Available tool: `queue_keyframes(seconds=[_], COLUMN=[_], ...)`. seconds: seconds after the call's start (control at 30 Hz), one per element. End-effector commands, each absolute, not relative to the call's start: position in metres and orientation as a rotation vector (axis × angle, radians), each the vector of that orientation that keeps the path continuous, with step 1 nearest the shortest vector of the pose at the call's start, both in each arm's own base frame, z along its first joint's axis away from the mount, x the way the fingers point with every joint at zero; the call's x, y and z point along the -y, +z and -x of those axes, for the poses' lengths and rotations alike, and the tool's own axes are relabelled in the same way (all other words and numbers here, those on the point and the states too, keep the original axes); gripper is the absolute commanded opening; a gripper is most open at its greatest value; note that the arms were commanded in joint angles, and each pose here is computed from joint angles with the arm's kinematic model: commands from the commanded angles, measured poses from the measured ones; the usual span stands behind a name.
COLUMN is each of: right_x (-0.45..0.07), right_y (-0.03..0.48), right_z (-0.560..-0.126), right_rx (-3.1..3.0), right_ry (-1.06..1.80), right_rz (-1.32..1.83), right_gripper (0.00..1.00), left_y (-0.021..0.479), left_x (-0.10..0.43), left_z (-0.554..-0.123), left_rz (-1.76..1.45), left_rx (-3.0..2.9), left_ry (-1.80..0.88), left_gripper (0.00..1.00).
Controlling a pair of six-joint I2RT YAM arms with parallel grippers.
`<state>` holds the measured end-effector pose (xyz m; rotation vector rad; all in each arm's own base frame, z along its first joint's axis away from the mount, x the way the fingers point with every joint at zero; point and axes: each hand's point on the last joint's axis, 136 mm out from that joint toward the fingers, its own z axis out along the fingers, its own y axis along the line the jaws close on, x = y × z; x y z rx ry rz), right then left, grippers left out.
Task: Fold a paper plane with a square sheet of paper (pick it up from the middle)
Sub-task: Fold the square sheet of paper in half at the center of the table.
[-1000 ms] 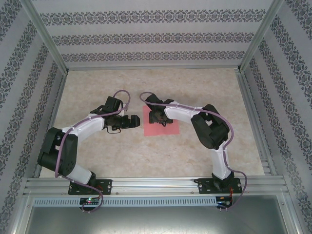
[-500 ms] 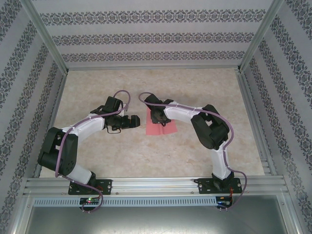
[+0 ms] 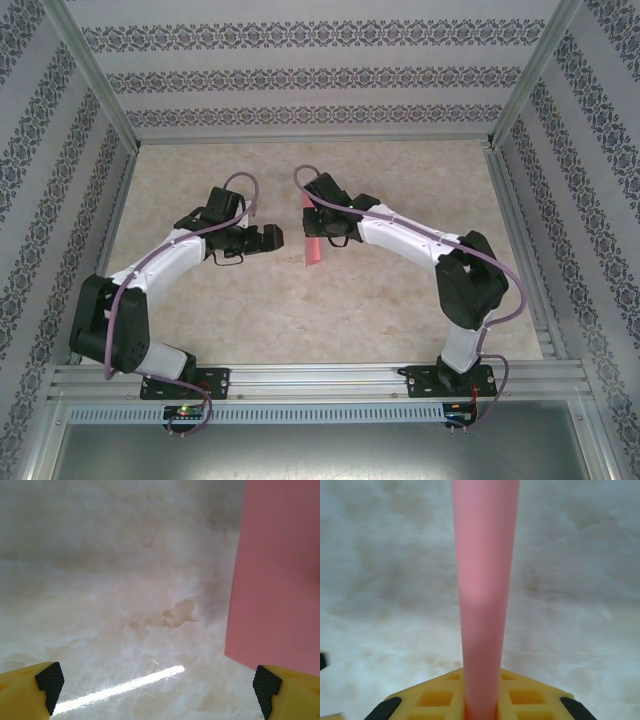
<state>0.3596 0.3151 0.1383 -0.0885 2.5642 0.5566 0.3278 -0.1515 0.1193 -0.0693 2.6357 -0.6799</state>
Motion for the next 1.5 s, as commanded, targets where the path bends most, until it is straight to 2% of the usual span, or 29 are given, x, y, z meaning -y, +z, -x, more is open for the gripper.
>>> queue_keyframes(seconds=[0.0,0.1,0.27,0.47,0.9,1.33,1.47], right_x=[-0.339,-0.341,-0.335,-0.320,-0.299,-0.288,-0.285], right_y=[0.172,0.175,0.144,0.094,0.036,0.024,0.023], right_z=[-0.350,-0.352,-0.353,-0.347,-0.337,-0.338,-0.340], right_rx=[-2.484,-2.423,-2.404,-2.498,-2.646,-2.668,-2.660], right_ry=[0.903,1.134,1.324,1.318,1.224,1.178,1.174], right_rz=[0.062,-0.010,-0.078,-0.120,-0.146,-0.154,-0.167], right_gripper=[0.18,0.18,0.18,0.19,0.23,0.28,0.30], left_y=[0.156,0.174,0.173,0.152,0.102,0.067,0.059], left_x=[0.143,0.145,0.155,0.168,0.205,0.242,0.249], left_z=[-0.327,-0.326,-0.326,-0.332,-0.352,-0.354,-0.354], left_rz=[0.058,0.046,0.050,0.125,0.170,0.103,0.086], left_rx=[-2.581,-2.551,-2.557,-2.563,-2.615,-2.701,-2.723], left_ry=[-0.668,-0.688,-0.774,-0.902,-0.971,-1.025,-1.025], left_gripper=[1.00,1.00,1.00,0.99,0.81,0.48,0.33])
